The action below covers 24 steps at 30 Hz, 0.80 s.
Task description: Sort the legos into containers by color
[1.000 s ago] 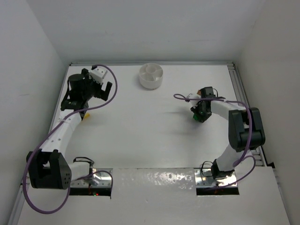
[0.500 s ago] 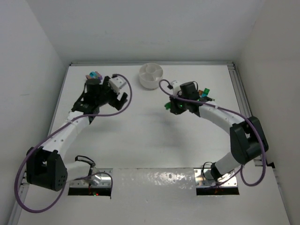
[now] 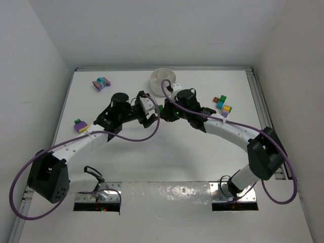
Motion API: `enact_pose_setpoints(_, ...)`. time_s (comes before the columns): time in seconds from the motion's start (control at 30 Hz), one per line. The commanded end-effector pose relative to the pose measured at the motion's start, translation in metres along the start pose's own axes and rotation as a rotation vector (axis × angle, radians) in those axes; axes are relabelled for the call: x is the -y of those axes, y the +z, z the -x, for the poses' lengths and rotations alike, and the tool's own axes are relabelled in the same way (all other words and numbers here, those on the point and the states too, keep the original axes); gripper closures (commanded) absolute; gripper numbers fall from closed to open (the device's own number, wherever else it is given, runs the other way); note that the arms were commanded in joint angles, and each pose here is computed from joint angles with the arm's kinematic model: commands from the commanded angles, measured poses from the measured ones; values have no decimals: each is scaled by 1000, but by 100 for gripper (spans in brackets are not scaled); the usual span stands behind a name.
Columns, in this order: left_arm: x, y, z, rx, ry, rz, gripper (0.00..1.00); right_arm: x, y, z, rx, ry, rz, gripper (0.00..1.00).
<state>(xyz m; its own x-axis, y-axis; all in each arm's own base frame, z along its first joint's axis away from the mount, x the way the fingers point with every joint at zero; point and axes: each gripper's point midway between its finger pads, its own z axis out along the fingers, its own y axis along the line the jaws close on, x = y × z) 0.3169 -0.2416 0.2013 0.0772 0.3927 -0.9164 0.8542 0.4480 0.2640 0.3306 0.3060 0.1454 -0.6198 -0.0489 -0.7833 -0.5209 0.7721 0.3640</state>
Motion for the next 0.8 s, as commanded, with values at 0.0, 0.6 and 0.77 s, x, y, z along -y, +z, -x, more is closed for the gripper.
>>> enact_pose_setpoints(0.0, -8, 8, 22, 102, 32, 19, 27, -18, 1, 23, 75, 19, 43, 100)
enact_pose_setpoints(0.6, 5, 10, 3, 22, 195, -107, 46, -44, -10, 14, 48, -99, 173, 100)
enact_pose_setpoints(0.77, 9, 3, 1, -14, 215, -143, 44, -40, -13, 8, 28, -143, 164, 100)
